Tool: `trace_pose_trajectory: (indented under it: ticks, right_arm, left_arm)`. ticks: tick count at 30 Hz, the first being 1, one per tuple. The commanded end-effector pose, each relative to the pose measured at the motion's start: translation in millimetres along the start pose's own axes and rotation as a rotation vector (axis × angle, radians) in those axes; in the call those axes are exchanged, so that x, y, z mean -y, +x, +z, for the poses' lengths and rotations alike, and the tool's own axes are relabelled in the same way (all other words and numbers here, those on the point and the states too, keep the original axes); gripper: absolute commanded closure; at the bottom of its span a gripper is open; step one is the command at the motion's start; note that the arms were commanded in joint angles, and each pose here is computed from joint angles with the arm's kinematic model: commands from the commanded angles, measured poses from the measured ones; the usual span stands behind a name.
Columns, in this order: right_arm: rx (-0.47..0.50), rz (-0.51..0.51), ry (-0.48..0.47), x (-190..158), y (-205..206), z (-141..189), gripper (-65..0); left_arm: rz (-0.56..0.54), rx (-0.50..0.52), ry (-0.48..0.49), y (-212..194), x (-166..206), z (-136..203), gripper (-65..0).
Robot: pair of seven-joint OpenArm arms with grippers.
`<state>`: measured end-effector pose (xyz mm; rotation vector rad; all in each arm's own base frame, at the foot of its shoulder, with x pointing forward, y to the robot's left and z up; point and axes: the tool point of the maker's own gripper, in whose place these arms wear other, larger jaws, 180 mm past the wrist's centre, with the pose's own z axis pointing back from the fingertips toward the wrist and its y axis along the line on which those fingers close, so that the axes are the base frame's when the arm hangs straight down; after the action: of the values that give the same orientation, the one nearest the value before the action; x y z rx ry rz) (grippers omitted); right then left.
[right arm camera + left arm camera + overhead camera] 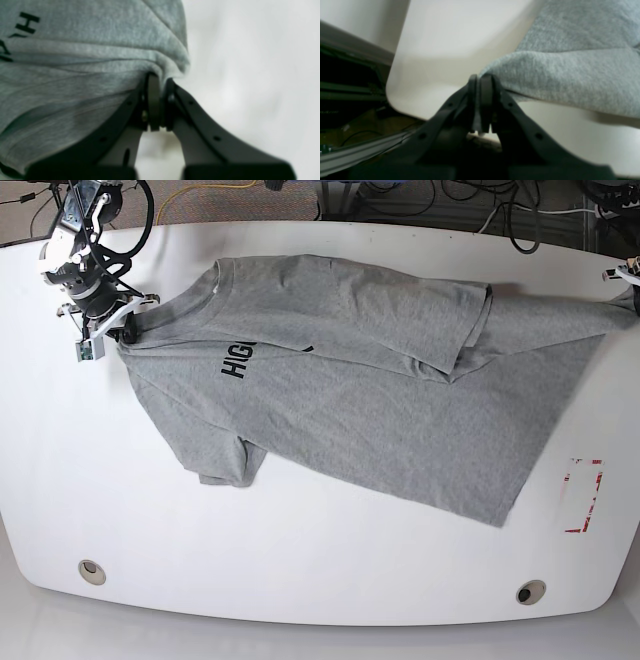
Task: Layout the t-shirt on the table in an organized manner, then fold the t-shirt properly
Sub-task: 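Lay the shirt flat on the table, pulling corners apart with both grippers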
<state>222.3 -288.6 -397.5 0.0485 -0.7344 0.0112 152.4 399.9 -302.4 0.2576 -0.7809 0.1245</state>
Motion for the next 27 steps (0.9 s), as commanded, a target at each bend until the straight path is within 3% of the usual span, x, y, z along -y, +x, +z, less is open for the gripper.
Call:
trace_pose_trajectory:
  ticks: [1,19,22,27]
  right_arm:
    - [0.04,0.017,-0.014,6,12,5,-0.3]
    - [0.028,0.014,-0.01,4,6,7,-0.3]
    - [0.028,0.014,-0.01,4,6,7,-0.3]
    - [0.032,0.013,-0.009,4,7,6,-0.3]
  left_arm:
    - [-0.035,0.026,0.005,8,-6,5,0.0]
    - [-0.219,-0.167,-0.042,-55,5,6,-1.1]
    - [-0.233,-0.188,-0.039,-60,6,5,-10.7]
    - [-0.24,-0.202,-0.048,-64,12,3,-35.4]
